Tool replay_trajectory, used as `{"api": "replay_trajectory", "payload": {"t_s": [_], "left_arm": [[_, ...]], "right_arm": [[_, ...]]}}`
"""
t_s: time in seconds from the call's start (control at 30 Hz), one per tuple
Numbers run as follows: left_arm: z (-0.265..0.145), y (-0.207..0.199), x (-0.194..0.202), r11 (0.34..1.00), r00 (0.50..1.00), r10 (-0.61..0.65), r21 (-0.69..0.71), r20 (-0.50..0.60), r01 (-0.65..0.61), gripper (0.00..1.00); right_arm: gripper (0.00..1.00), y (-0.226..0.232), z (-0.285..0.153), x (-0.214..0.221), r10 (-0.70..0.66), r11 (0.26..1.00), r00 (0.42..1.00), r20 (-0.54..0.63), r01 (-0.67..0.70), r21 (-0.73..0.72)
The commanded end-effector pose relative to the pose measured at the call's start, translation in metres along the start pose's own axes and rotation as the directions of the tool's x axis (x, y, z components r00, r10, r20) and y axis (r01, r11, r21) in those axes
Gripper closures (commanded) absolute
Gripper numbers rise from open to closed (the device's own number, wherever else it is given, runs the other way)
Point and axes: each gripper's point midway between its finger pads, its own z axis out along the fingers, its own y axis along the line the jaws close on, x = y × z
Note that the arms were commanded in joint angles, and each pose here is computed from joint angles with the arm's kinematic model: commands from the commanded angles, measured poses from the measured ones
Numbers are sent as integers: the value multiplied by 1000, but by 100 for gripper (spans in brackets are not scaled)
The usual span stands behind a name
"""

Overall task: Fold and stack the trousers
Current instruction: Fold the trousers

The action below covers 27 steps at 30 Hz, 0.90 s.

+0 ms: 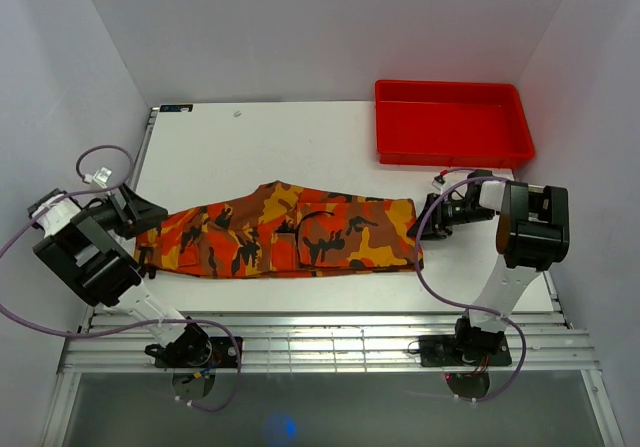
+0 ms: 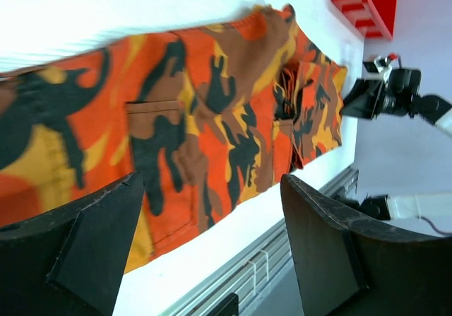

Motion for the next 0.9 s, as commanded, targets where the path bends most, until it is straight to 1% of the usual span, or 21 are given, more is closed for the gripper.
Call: {"api": "replay_trajectory", "payload": {"t_s": [0.0, 0.03, 0.1, 0.13, 0.17, 0.23, 0.27, 0.3, 0.33, 0.37, 0.47, 0.5, 0.6, 0.63, 0.67, 0.77, 0.87], "left_arm": [[-19, 12, -17, 999, 997, 43, -8, 57, -42, 11], [-24, 21, -18, 999, 997, 36, -31, 64, -35, 11], [-28, 34, -18, 997, 997, 45, -70, 56, -41, 11], [-30, 45, -16, 990, 997, 68, -125, 37, -63, 11], [-30, 52, -9, 987, 998, 66, -149, 23, -62, 11], [-33, 66, -4, 970, 994, 105, -220, -4, -104, 11], [-31, 70, 4, 968, 995, 95, -230, -17, -97, 11], [-31, 73, 5, 963, 994, 110, -244, -24, -113, 11], [-31, 77, 8, 961, 993, 111, -253, -32, -116, 10], [-29, 78, 13, 962, 994, 102, -249, -41, -109, 11], [-25, 83, 18, 965, 994, 98, -238, -50, -107, 10], [-23, 84, 21, 968, 994, 92, -230, -54, -102, 11], [-15, 81, 27, 972, 992, 98, -208, -73, -111, 11], [-6, 77, 35, 974, 989, 100, -192, -104, -119, 11], [-2, 76, 39, 974, 988, 103, -188, -119, -124, 12], [18, 67, 55, 980, 982, 92, -160, -167, -119, 14], [35, 59, 66, 986, 975, 85, -122, -203, -112, 16]], "right_arm": [[58, -38, 21, 29, -12, 991, 994, -106, 27, 134], [70, -37, 20, 26, -16, 990, 994, -104, 30, 134], [89, -39, 13, 21, -38, 985, 995, -92, 53, 165], [92, -37, 8, 20, -40, 984, 995, -89, 55, 171], [92, -36, 3, 17, -48, 983, 996, -80, 61, 173], [92, -36, -15, 9, -67, 977, 997, -46, 75, 198], [92, -31, -26, 4, -93, 974, 995, -34, 98, 206], [92, -35, -39, 0, -87, 970, 996, -11, 87, 227], [92, -33, -47, 2, -74, 970, 997, -12, 74, 230], [92, -35, -62, -9, -105, 962, 994, 18, 97, 255], [92, -32, -86, -13, -125, 955, 992, 26, 113, 275], [92, -32, -97, -21, -142, 949, 989, 42, 123, 291], [92, -19, -112, -30, -175, 944, 984, 40, 156, 291], [92, -14, -116, -33, -186, 943, 981, 48, 165, 290], [92, -7, -120, -37, -204, 941, 977, 61, 178, 286], [92, 25, -125, -50, -233, 958, 964, 128, 206, 199], [92, 50, -129, -58, -230, 969, 954, 190, 207, 133]]}}
